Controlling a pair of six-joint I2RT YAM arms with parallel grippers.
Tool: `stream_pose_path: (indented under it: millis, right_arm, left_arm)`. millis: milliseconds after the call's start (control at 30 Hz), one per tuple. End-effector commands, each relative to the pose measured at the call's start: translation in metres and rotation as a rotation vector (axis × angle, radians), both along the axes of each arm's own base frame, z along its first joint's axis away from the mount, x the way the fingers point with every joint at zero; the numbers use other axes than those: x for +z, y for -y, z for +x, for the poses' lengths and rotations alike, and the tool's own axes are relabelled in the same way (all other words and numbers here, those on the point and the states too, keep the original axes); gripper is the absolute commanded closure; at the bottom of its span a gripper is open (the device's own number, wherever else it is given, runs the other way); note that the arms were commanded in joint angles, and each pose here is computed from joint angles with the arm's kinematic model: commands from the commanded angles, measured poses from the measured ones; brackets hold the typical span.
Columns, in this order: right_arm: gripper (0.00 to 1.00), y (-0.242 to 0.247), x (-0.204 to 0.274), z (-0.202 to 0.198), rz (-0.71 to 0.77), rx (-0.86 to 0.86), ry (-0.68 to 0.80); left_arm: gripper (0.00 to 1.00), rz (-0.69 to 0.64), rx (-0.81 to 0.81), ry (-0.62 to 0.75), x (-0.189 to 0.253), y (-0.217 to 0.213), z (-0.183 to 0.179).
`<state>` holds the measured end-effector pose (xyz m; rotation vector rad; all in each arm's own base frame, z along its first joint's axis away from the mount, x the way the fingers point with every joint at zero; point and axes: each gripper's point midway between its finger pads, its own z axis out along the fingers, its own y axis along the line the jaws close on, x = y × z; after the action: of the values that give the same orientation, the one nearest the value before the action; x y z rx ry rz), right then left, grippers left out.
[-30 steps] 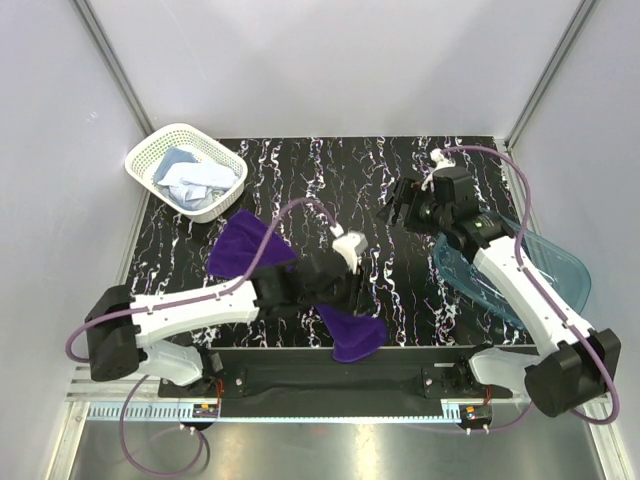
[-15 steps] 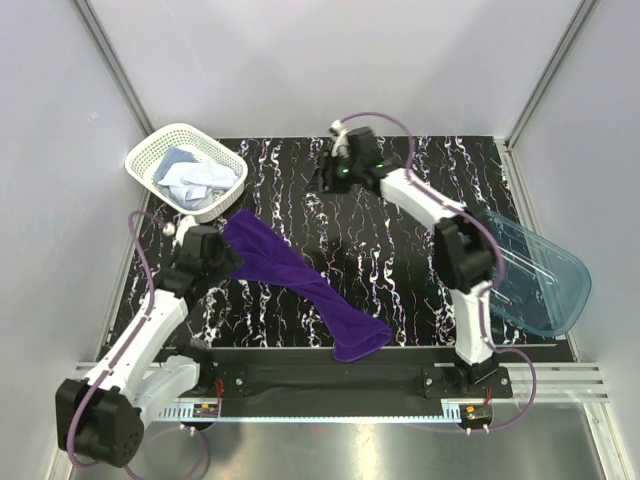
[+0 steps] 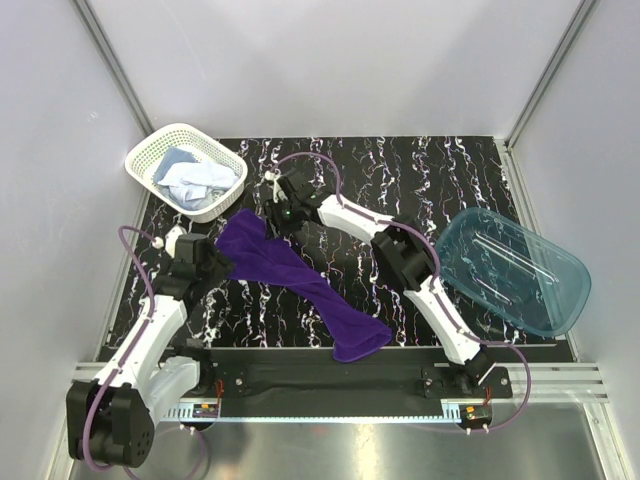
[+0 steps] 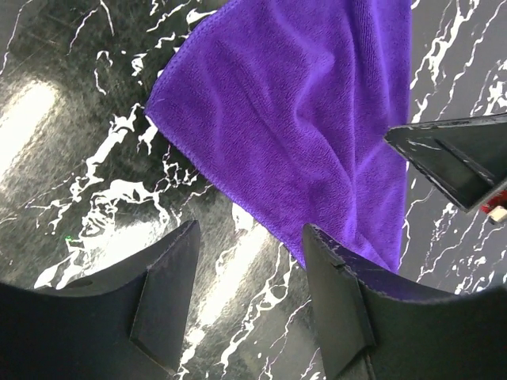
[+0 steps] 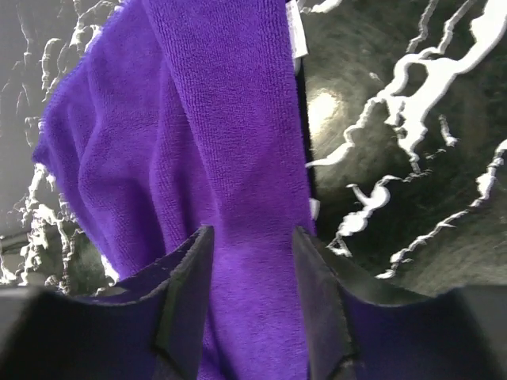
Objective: Fold and stack the towels
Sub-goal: Move the towel to the center of the board
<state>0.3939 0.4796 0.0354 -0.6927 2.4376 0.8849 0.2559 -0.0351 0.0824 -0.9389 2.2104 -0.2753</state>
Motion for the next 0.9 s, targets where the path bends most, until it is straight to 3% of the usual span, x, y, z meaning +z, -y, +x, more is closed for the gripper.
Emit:
stream_pose_path:
  millis: [0, 67, 267, 333, 467, 533, 733, 867]
  right_arm:
    - [0.52, 0.019, -0.006, 0.019, -0.049, -0.055, 0.032]
    - [0.59, 0.028, -0.011, 0.011, -0.078, -0.067, 0.019]
    - [0.96, 0.060, 0.003, 0.008, -0.137, -0.151, 0.091]
    - [1.00, 0.079, -0.007, 0.001, -0.201, -0.176, 0.084]
    - [1.00, 0.138, -0.018, -0.025, -0.393, -0.292, 0.053]
    - [1.00, 0.155, -0.019, -0.040, -0.411, -0.318, 0.031]
    - [0.96, 0.186, 0.010, -0.087, -0.319, -0.379, -0.004]
    - [0.81, 0.179, 0.047, -0.083, -0.253, -0.342, 0.054]
  left_arm:
    - [0.41, -0.009, -0.022, 0.062, 0.007, 0.003, 0.011]
    - [0.41, -0.008, -0.025, 0.074, 0.008, 0.003, 0.013]
    - [0.40, -0.037, -0.083, 0.073, 0.002, 0.014, 0.019]
    - [0.40, -0.049, -0.102, 0.061, -0.001, 0.018, 0.020]
    - [0.40, -0.056, -0.121, 0.035, -0.007, 0.022, 0.022]
    - [0.40, -0.046, -0.127, 0.035, -0.006, 0.021, 0.023]
    - [0.40, -0.033, -0.089, 0.039, -0.008, 0.018, 0.042]
    - [0.41, -0.027, -0.133, 0.048, -0.001, 0.025, 0.072]
